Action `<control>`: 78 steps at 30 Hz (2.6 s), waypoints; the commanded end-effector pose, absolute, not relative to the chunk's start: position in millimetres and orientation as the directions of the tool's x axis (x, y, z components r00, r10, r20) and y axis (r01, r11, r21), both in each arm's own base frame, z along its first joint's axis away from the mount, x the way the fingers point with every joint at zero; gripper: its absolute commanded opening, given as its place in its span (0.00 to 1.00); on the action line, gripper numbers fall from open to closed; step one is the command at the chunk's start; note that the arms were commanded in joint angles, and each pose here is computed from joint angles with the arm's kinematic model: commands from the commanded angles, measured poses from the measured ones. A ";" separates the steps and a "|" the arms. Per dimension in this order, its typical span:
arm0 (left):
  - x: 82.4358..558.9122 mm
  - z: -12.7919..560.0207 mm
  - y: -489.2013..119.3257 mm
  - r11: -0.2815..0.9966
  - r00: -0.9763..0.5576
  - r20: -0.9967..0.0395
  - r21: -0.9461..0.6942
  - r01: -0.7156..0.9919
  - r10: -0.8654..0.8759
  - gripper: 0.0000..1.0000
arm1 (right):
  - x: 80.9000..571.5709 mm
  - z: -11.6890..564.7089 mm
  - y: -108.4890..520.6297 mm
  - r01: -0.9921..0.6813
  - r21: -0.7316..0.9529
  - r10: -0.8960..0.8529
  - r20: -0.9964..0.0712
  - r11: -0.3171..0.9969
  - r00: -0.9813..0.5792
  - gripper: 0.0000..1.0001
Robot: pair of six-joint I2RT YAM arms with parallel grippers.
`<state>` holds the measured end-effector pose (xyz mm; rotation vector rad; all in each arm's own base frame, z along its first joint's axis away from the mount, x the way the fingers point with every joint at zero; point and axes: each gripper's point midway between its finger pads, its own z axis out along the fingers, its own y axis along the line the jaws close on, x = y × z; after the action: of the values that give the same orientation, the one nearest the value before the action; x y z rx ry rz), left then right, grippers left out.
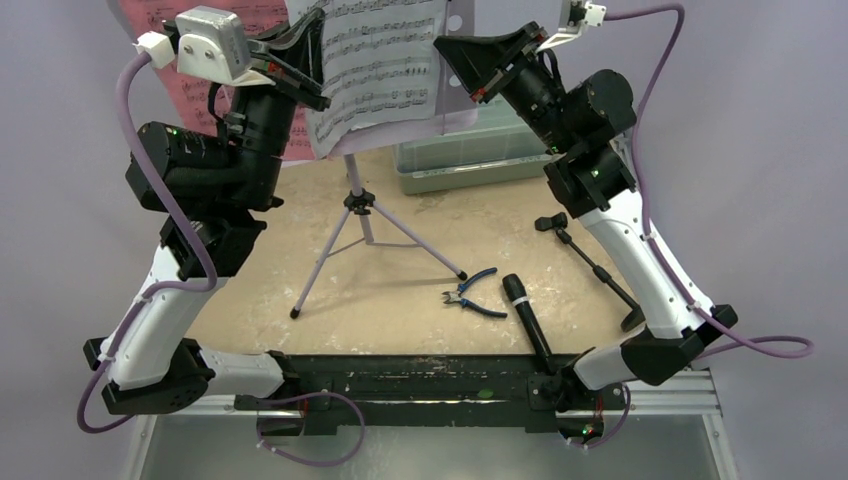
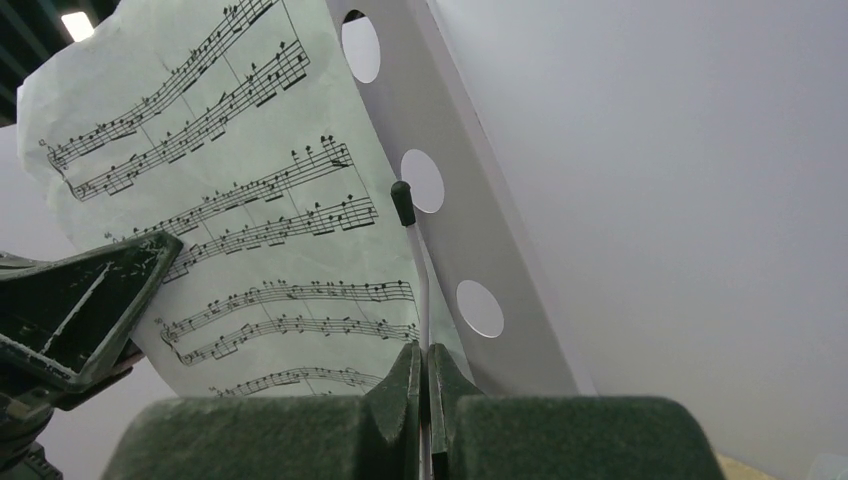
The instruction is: Set up the instrument practice props
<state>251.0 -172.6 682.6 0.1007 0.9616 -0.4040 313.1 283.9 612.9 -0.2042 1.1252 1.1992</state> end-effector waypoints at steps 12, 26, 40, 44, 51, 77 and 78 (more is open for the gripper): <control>252.7 686.1 -168.4 0.919 0.546 -0.763 -0.156 0.363 -0.345 0.00 | 278.2 641.7 268.9 -0.891 0.267 0.682 -0.728 0.368 0.063 0.00; 265.6 675.5 -192.3 0.904 0.514 -0.779 -0.154 0.398 -0.359 0.00 | 280.8 636.3 275.0 -0.892 0.258 0.653 -0.756 0.371 0.052 0.00; 254.6 662.6 -177.4 0.890 0.481 -0.782 -0.199 0.409 -0.396 0.36 | 266.0 622.1 247.5 -0.833 0.304 0.617 -0.785 0.463 0.057 0.66; 241.7 660.5 -175.6 0.859 0.441 -0.786 -0.213 0.466 -0.434 0.50 | 251.0 610.6 229.5 -0.802 0.287 0.573 -0.816 0.523 0.081 0.73; 202.1 647.4 -143.7 0.814 0.347 -0.813 -0.244 0.528 -0.469 0.84 | 246.0 528.0 190.2 -0.649 0.301 0.440 -0.896 0.699 0.058 0.80; 122.6 351.9 -93.5 0.728 -0.254 -0.868 -0.497 0.472 -0.427 0.88 | 308.2 208.5 337.8 -0.689 0.546 0.085 -0.809 0.477 -0.582 0.87; 123.0 343.7 -91.8 0.738 -0.258 -0.871 -0.492 0.463 -0.419 0.88 | 308.9 207.1 343.0 -0.701 0.549 0.080 -0.809 0.456 -0.582 0.87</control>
<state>128.7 -95.0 368.7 0.0599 1.5790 -0.8180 308.2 306.5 159.5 -0.4057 2.0897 1.0118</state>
